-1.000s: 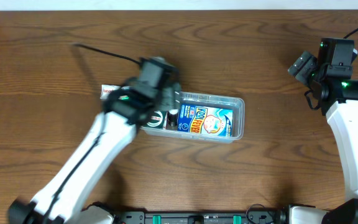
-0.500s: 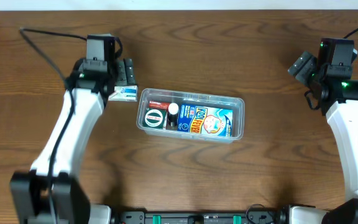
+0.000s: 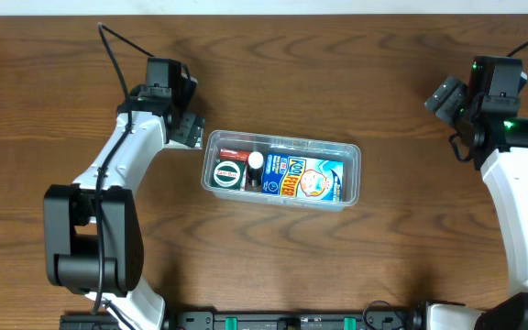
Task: Pack container
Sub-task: 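Release the bottle and move left gripper to the white Panadol packet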
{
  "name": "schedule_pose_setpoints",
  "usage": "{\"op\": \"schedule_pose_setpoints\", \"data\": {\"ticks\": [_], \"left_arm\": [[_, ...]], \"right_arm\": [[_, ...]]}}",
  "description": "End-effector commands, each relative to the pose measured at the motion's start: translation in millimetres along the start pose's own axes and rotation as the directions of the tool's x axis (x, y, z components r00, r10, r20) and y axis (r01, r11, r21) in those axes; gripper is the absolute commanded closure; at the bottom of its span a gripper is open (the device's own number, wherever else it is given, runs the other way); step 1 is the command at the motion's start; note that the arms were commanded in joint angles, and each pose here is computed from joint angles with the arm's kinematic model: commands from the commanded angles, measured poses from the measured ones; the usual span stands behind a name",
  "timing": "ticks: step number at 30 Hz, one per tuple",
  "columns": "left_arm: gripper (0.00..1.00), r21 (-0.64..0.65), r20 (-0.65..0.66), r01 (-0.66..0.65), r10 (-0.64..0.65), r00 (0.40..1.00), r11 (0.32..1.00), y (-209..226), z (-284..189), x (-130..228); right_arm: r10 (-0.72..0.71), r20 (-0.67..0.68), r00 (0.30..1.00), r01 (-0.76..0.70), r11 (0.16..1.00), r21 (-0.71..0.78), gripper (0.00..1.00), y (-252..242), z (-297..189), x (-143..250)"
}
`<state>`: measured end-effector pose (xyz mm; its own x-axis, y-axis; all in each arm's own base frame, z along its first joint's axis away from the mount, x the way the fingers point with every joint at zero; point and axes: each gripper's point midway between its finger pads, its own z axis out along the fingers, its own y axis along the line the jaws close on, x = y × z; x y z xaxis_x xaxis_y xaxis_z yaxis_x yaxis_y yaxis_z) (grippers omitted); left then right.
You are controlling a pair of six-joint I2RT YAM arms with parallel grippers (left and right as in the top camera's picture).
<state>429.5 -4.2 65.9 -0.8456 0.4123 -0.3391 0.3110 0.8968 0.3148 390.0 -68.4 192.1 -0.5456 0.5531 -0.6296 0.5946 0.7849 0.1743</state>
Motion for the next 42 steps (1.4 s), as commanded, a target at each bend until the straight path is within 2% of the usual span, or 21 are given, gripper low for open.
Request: {"op": "schedule_pose_setpoints", "data": {"ticks": [1, 9, 14, 23, 30, 40, 42], "left_arm": [[0.02, 0.009, -0.008, -0.125, 0.125, 0.992, 0.992, -1, 4, 2], [0.02, 0.045, -0.053, -0.288, 0.290, 0.956, 0.957, -7, 12, 14], [0.02, 0.150, -0.080, -0.397, 0.412, 0.908, 0.905, -22, 10, 33], [0.02, 0.145, -0.023, -0.417, 0.424, 0.905, 0.897, -26, 20, 21], [0.02, 0.208, -0.049, -0.472, 0.491, 0.870, 0.857, -39, 46, 35], [0.02, 0.212, -0.052, -0.470, 0.490, 0.870, 0.857, -42, 57, 37], [0.00, 0.223, -0.076, -0.425, 0.451, 0.889, 0.877, -44, 56, 41]], "right_arm": [[-0.008, 0.004, 1.000, 0.008, 1.000, 0.009, 0.01, -3, 0, -2], [-0.009, 0.004, 1.000, 0.009, 1.000, 0.009, 0.01, -3, 0, -1], [-0.008, 0.004, 1.000, 0.008, 1.000, 0.009, 0.01, -3, 0, -2], [-0.008, 0.004, 1.000, 0.008, 1.000, 0.009, 0.01, -3, 0, -2], [-0.008, 0.004, 1.000, 0.008, 1.000, 0.009, 0.01, -3, 0, -2], [-0.008, 0.004, 1.000, 0.008, 1.000, 0.009, 0.01, -3, 0, -2], [-0.008, 0.004, 1.000, 0.008, 1.000, 0.009, 0.01, -3, 0, -2]]}}
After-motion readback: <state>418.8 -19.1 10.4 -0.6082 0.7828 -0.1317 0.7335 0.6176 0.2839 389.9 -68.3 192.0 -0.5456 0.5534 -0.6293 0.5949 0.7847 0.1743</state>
